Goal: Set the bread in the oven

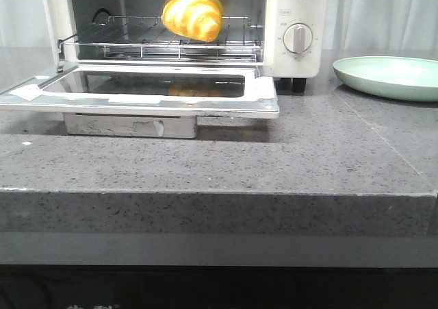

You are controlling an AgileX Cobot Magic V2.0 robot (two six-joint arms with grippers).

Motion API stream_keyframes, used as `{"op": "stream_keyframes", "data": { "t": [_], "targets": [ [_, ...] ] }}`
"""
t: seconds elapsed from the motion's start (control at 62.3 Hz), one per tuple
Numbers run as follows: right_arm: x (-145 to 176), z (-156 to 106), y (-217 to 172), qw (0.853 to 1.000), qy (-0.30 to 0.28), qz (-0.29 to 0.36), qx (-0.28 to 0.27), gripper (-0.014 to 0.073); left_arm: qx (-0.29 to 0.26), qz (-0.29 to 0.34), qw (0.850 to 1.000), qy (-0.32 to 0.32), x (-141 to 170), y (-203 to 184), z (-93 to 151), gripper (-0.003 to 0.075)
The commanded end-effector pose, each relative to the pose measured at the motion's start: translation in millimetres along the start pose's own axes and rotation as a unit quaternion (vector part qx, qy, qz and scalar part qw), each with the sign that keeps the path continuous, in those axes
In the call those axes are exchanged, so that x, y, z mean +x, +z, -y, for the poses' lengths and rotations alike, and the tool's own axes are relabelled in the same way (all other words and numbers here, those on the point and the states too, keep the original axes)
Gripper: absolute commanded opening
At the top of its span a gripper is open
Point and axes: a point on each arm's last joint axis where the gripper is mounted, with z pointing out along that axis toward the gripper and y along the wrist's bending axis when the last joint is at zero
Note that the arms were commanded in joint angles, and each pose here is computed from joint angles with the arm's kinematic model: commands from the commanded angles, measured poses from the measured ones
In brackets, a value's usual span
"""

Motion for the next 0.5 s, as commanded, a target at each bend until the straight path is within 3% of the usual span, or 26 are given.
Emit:
{"op": "stream_keyframes", "data": {
  "t": [0.0,0.209,0.481],
  "targets": [
    [-11,-1,-5,0.999,-0.004,0.041,-0.002,-0.0118,0.006,0.101,0.994,-0.040,12,-7,-1,-0.0018],
    [-11,-1,-5,0.999,-0.004,0.041,-0.002,-0.0118,-0.020,0.189,0.973,-0.127,88,3,-9,-0.0018],
    [-11,-1,-5,0.999,-0.004,0.041,-0.002,-0.0118,-0.071,0.276,0.953,-0.104,135,13,-17,-0.0018]
  ]
}}
